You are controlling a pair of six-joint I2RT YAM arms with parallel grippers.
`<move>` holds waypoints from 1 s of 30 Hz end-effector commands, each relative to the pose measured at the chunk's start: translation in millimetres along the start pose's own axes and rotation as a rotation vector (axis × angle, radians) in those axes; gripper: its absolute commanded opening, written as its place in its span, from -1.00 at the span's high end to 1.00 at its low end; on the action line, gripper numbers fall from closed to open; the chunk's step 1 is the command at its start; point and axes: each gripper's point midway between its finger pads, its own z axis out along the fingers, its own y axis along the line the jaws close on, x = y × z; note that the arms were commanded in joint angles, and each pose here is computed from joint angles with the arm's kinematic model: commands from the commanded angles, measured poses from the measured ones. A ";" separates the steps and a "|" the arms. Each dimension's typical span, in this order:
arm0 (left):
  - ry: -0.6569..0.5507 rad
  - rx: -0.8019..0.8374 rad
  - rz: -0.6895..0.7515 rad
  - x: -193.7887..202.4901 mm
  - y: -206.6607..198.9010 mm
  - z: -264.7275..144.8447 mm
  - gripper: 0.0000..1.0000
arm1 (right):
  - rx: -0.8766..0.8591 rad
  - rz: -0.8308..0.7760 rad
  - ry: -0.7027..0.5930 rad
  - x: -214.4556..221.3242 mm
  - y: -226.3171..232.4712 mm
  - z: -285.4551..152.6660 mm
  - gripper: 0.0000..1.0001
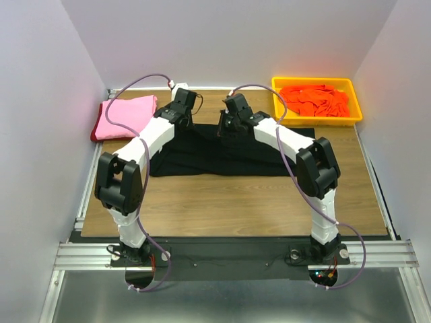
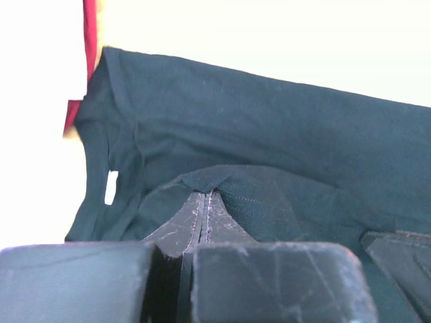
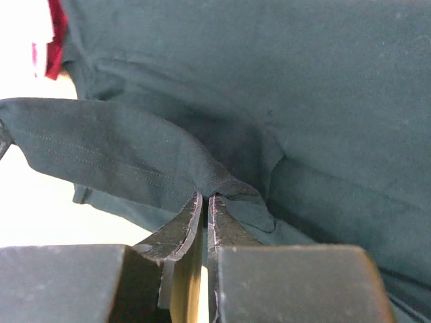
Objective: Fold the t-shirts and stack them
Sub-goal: Fold the tshirt
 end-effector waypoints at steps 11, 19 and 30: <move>-0.138 -0.020 -0.020 -48.5 0.5 17.1 1.00 | 0.098 0.019 -0.153 -53.5 -23.8 13.6 0.93; -0.151 0.015 -0.035 -50.0 -7.3 20.7 1.00 | 0.129 0.028 -0.160 -57.2 -36.9 20.9 0.89; -0.114 0.005 -0.037 -31.1 -7.0 38.2 1.00 | 0.148 -0.014 -0.128 -48.1 -48.4 36.9 0.84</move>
